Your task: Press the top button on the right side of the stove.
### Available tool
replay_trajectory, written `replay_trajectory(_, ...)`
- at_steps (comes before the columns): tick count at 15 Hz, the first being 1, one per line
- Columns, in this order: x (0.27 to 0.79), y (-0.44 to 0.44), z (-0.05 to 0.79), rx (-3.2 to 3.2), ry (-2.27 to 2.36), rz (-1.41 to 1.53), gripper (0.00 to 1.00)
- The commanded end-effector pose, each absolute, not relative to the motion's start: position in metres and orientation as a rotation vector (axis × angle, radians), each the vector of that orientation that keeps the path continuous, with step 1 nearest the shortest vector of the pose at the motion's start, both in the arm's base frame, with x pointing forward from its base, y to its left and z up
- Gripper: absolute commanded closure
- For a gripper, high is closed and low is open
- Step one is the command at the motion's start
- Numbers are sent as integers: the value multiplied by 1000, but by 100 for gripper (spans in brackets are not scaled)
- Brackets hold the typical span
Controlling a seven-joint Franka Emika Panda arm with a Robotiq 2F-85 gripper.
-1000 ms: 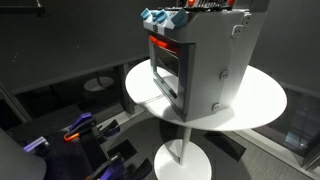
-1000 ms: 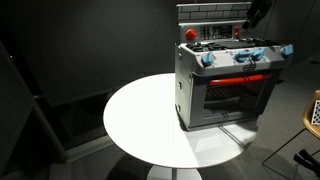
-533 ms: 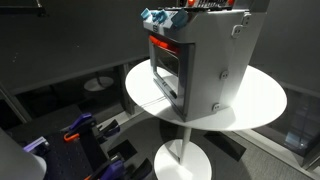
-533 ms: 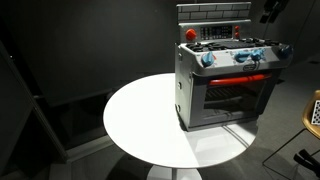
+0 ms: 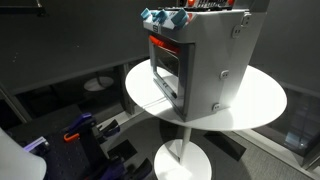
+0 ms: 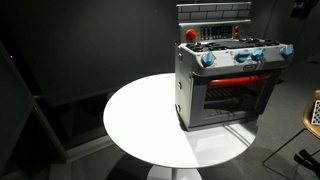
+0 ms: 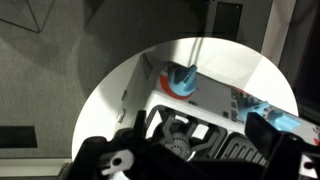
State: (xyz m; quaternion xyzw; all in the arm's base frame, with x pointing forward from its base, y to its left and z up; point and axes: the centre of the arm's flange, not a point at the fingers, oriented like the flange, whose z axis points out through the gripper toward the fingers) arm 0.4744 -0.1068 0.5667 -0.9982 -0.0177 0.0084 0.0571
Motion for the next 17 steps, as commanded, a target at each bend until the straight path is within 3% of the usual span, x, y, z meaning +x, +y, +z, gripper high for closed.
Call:
replay_trajectory(1,436,-101,580,-3060,30,131,0)
replay_trajectory(9,400,-96,597,-3135,111,189,0)
replay_trajectory(17,406,-98,589,-3096,83,210,0)
